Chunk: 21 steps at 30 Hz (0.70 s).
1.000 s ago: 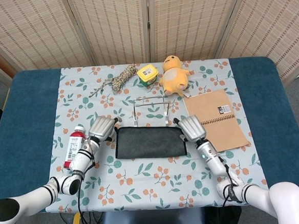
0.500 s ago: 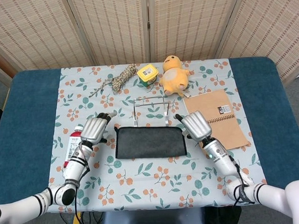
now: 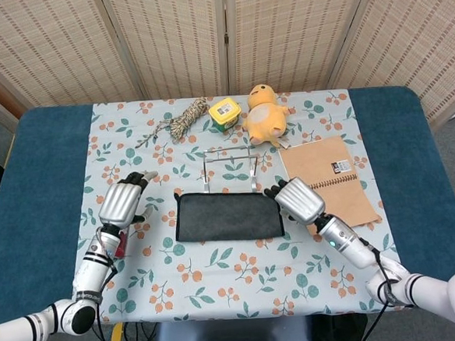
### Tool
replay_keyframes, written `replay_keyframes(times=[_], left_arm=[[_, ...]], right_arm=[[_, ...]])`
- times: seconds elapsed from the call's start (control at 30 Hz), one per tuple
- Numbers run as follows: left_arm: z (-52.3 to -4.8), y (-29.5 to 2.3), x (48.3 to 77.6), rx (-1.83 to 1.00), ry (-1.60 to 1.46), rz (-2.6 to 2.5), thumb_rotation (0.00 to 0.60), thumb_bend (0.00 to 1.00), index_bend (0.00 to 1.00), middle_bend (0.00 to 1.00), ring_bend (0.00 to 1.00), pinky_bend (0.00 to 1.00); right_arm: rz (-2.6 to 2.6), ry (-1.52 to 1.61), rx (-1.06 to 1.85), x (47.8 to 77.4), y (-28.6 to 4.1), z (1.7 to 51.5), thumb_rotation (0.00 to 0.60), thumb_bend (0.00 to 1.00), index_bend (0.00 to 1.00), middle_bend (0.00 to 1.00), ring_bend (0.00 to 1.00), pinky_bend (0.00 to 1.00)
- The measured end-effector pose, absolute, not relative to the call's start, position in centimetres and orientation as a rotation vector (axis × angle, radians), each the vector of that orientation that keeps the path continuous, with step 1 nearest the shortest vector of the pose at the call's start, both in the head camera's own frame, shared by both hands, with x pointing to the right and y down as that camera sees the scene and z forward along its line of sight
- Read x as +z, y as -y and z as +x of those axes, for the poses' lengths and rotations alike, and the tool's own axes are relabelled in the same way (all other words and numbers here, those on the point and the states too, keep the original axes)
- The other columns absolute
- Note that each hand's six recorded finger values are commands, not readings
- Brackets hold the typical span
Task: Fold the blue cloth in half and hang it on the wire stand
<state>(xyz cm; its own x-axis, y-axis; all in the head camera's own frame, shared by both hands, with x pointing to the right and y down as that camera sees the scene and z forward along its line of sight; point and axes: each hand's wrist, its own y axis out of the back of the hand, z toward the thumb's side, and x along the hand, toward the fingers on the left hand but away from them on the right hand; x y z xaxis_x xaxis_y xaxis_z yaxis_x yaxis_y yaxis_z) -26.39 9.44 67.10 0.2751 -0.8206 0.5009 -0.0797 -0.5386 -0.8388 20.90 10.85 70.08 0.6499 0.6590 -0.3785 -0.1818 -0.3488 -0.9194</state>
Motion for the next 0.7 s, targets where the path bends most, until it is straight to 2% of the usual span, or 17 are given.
replay_keyframes(times=[0.1,0.17,0.4,0.53,0.7], left_arm=[[-26.8,-9.7,66.6,-1.322,-0.821,-1.834,0.600,0.29,0.17,0.22,0.19,0.38],[-27.1,-10.0,66.3,-1.326,-0.824,-1.835,0.600,0.29,0.17,0.21,0.19,0.38],[-27.9,-10.3,66.0,-1.354,-0.831,-1.839,0.600,0.29,0.16,0.19,0.18,0.37],[-28.0,-10.3,65.8,-1.359,-0.837,-1.851,0.600,0.29,0.16,0.19,0.18,0.37],[-27.9,-10.4,65.7,-1.361,-0.840,-1.864,0.600,0.29,0.16,0.18,0.18,0.37]], right_arm=[[-1.721,0.355,0.894,70.7,-10.9,21.2,0.600,0.12,0.38,0.41,0.31,0.55],[-1.717,0.331,0.885,71.3,-10.9,21.3,0.600,0.10,0.38,0.37,0.24,0.44],[-1.704,0.274,0.837,72.8,-11.2,21.1,0.600,0.04,0.40,0.30,0.09,0.19],[-1.701,0.261,0.807,73.3,-11.4,20.9,0.600,0.01,0.42,0.28,0.06,0.15],[-1.704,0.261,0.784,73.7,-11.7,20.7,0.600,0.01,0.42,0.28,0.06,0.15]])
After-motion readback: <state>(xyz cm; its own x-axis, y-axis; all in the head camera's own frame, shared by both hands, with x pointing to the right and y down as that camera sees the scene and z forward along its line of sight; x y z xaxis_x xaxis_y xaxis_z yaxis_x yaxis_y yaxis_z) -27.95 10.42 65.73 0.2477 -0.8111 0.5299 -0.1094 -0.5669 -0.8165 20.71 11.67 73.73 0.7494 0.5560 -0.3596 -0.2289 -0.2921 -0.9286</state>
